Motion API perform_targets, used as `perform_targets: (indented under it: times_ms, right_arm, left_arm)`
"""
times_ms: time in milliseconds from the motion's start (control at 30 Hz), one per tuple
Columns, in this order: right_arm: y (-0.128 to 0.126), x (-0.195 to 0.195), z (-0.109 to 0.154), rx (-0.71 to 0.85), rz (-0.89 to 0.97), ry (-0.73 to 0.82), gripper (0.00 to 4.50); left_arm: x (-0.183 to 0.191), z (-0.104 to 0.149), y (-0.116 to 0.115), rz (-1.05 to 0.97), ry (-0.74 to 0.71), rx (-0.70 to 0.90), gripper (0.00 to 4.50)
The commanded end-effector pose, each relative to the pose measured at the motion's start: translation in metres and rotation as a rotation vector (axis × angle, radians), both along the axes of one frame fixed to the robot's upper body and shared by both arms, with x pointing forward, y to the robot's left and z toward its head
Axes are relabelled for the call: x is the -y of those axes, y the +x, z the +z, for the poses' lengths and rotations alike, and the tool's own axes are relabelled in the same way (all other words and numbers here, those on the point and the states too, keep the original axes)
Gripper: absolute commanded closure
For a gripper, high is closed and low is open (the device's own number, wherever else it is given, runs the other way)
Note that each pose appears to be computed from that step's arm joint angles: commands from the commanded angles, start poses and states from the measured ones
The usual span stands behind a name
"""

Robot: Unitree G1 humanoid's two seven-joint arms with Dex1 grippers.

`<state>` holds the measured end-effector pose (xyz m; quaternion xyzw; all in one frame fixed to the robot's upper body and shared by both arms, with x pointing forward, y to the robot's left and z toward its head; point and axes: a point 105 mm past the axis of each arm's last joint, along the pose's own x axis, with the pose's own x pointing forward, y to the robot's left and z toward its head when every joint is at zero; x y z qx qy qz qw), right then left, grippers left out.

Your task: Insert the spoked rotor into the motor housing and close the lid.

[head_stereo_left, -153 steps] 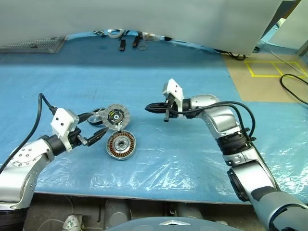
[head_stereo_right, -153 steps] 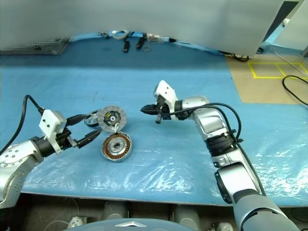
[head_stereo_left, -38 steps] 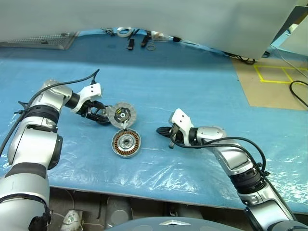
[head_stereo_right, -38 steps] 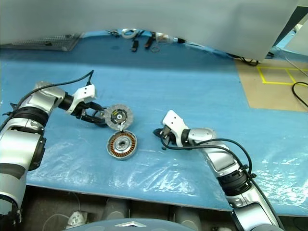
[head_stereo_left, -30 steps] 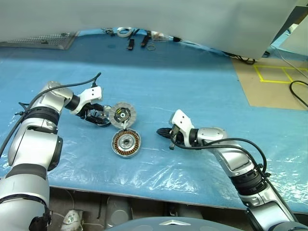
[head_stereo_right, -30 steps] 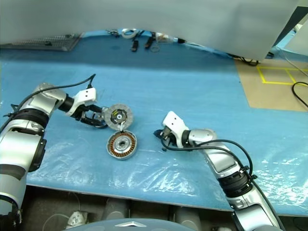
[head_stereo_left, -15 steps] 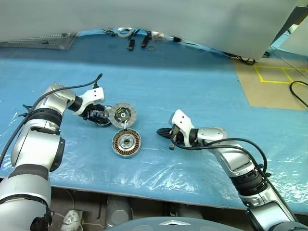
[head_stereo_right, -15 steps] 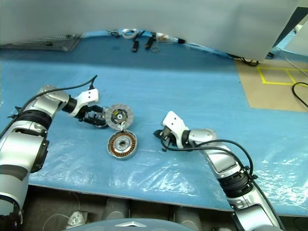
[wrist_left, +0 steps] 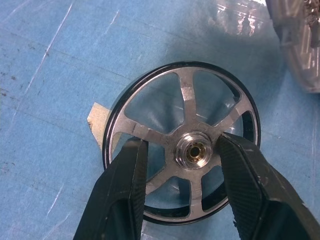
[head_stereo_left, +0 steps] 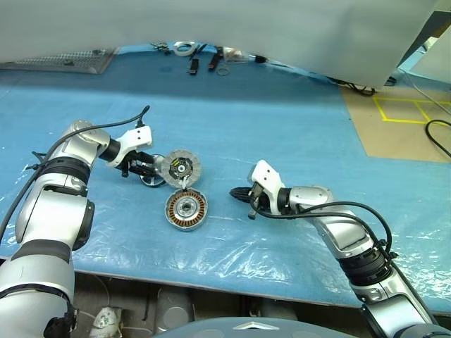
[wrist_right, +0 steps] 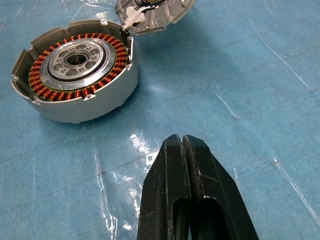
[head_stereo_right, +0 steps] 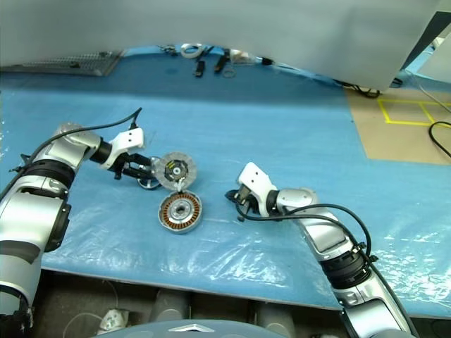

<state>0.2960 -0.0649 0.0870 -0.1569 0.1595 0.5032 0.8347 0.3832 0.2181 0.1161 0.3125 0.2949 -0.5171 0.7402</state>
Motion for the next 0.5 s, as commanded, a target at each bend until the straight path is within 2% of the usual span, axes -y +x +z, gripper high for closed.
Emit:
perform_targets:
  times_ms: [33,133,333,500]
  right_arm:
    - [0.0,-0.004,0.012,0.037,0.022,0.018,4.5]
    - [0.003,-0.003,0.017,0.024,0.015,0.053,4.5]
    - [0.012,0.004,0.019,0.026,0.0,0.056,4.5]
    - [0.013,0.0,0.021,0.026,0.019,0.073,4.5]
  left_arm:
    - [-0.005,-0.002,-0.008,-0.014,-0.025,-0.029,2.66]
    - [-0.013,0.012,-0.014,-0.034,-0.07,-0.033,2.66]
    - [-0.052,0.021,-0.039,-0.028,-0.024,-0.02,2.66]
    - [-0.065,0.025,-0.064,-0.01,-0.053,-0.001,2.66]
